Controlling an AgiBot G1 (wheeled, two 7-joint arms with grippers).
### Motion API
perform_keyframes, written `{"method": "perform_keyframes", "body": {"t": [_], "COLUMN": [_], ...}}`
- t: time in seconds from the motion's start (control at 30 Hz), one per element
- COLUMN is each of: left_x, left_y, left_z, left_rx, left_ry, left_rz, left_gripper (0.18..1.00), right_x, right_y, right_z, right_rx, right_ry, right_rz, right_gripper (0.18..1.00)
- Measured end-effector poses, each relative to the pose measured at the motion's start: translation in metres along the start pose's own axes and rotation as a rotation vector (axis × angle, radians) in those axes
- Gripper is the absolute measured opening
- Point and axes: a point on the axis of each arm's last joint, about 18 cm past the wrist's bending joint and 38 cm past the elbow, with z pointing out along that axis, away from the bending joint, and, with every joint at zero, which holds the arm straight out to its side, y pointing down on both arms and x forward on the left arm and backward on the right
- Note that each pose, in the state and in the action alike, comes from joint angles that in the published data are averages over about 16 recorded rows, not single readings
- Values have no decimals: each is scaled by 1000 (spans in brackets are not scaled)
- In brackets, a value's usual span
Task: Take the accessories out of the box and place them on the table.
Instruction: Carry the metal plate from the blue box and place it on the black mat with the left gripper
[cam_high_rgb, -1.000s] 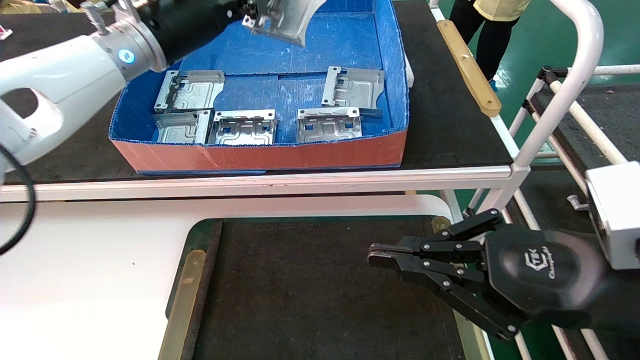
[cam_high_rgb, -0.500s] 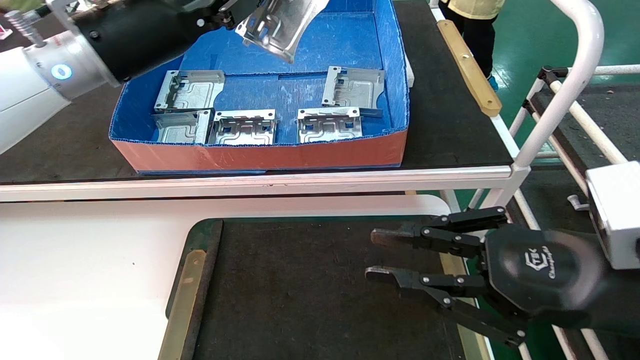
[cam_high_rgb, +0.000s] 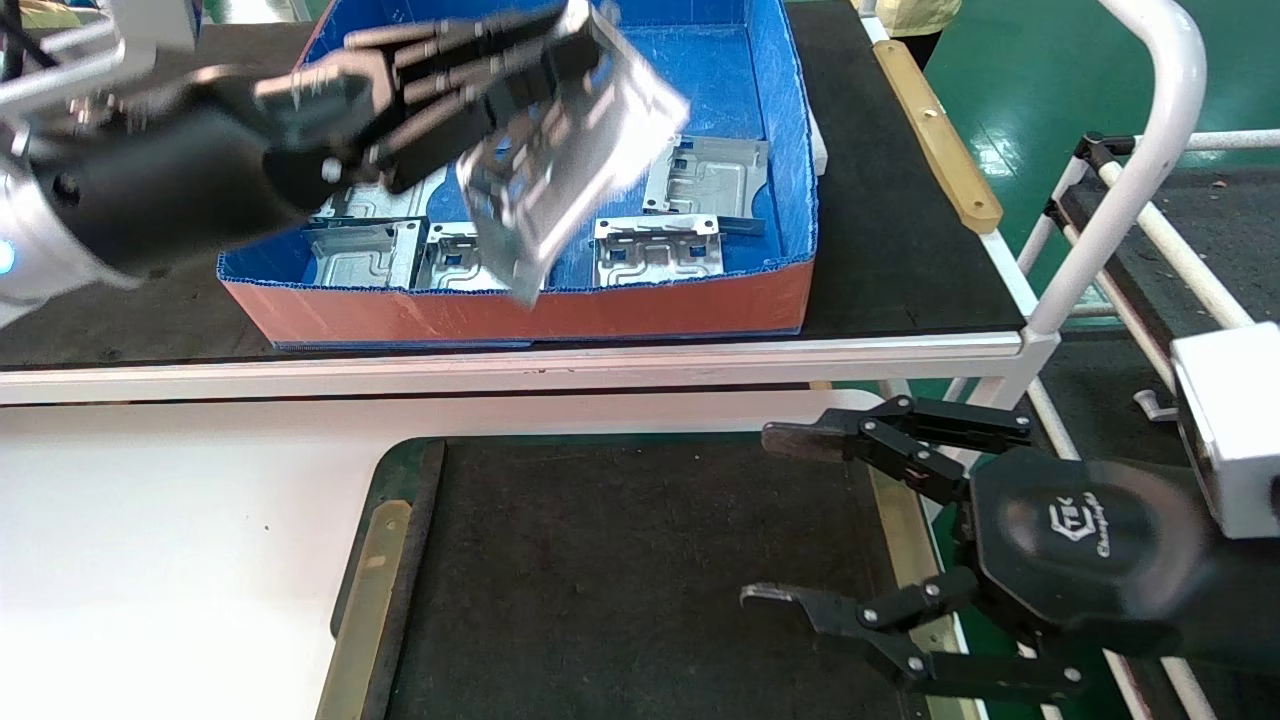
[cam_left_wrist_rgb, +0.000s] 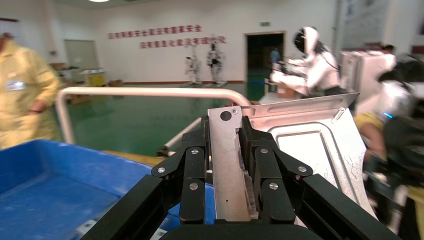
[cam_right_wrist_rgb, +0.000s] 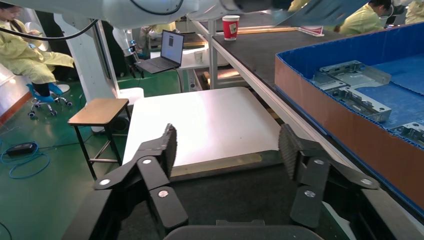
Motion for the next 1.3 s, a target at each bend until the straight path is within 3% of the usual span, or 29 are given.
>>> {"method": "perform_keyframes", "body": {"t": [0.4, 0.6, 0.9, 1.3], "left_x": [55, 74, 97, 108], "left_y": [31, 54, 101, 175], "left_z": [-32, -36, -22, 20], "left_rx": [-95, -133, -157, -225], "left_ry": [137, 191, 266, 287], "left_rz": [59, 105, 183, 228], "left_gripper": [301, 300, 300, 300], "right_x": [0, 0, 0, 0], "right_y": [0, 0, 0, 0], "right_z": [0, 0, 0, 0], "right_rx": [0, 0, 0, 0], "right_ry": [0, 0, 0, 0], "right_rz": [0, 0, 0, 0], "right_gripper": [883, 951, 994, 1001]}}
